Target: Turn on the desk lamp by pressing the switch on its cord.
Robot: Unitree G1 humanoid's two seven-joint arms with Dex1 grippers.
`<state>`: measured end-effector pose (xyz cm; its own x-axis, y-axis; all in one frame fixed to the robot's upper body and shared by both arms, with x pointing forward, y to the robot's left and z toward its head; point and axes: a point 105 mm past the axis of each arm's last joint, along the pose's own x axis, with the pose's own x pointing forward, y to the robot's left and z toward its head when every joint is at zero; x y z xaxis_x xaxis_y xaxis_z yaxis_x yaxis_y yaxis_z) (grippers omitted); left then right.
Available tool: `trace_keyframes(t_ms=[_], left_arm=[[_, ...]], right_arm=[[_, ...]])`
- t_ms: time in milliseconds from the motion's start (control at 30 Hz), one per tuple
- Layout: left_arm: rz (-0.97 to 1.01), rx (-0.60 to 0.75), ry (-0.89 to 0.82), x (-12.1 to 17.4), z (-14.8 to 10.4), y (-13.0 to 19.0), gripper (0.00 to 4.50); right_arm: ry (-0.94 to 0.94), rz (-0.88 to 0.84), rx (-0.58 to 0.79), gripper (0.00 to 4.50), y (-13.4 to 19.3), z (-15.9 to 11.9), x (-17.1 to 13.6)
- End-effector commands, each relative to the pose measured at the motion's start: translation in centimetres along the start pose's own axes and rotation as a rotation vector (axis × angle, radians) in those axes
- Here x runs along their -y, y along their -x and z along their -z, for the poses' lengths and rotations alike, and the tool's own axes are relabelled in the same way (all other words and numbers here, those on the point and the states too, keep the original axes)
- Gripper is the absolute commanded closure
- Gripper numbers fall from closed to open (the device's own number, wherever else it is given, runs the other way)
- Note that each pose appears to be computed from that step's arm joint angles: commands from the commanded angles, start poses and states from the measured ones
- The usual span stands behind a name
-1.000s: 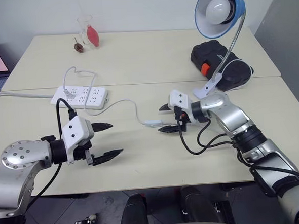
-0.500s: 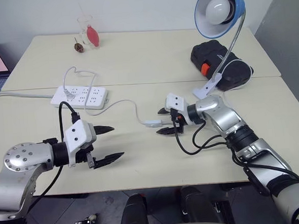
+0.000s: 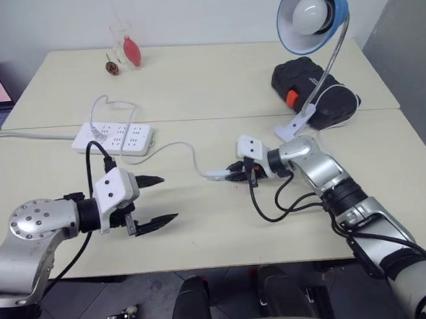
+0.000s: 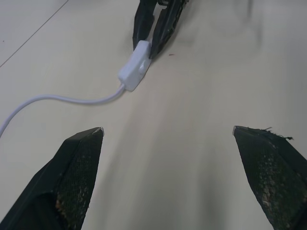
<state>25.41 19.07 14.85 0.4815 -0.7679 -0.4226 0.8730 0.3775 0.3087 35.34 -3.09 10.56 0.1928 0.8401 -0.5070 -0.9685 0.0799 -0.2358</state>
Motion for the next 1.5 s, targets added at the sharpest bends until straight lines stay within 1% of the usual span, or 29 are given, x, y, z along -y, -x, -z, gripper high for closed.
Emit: trace_keyframes(t_ms=[33,133,367,467,633,800,1100,1500], left_arm=[[-0.009,0.025,-0.031,-0.3,-0.7,0.0,0.00],[-0.017,0.041,-0.034,-0.4,-1.0,-0.1,0.00],[-0.015,0.140,-0.011,-1.0,-3.3,-0.9,0.00],[0.041,0.130,-0.026,-0.6,-3.7,-1.7,0.00],[0.106,0.118,-0.047,-0.6,-3.9,-3.3,0.00],[0.132,0.156,-0.027,-1.3,-4.2,-4.6,0.00],[0.182,0.150,-0.040,-1.5,-3.9,-5.5,0.00],[0.197,0.151,-0.065,-1.3,-3.9,-6.6,0.00]], right_arm=[[0.071,-0.016,0.028,4.15,0.6,-1.5,-0.2],[0.068,-0.036,0.051,4.15,1.0,-2.2,-0.6],[0.048,-0.101,0.093,4.15,2.9,-4.4,-1.8],[0.057,-0.124,0.086,4.15,3.4,-4.9,-2.4],[0.068,-0.130,0.092,4.15,3.4,-5.8,-2.8],[0.078,-0.135,0.093,4.15,3.4,-6.3,-3.1],[0.084,-0.141,0.088,4.15,3.5,-6.5,-3.3],[0.098,-0.152,0.091,4.15,3.4,-6.7,-3.7]])
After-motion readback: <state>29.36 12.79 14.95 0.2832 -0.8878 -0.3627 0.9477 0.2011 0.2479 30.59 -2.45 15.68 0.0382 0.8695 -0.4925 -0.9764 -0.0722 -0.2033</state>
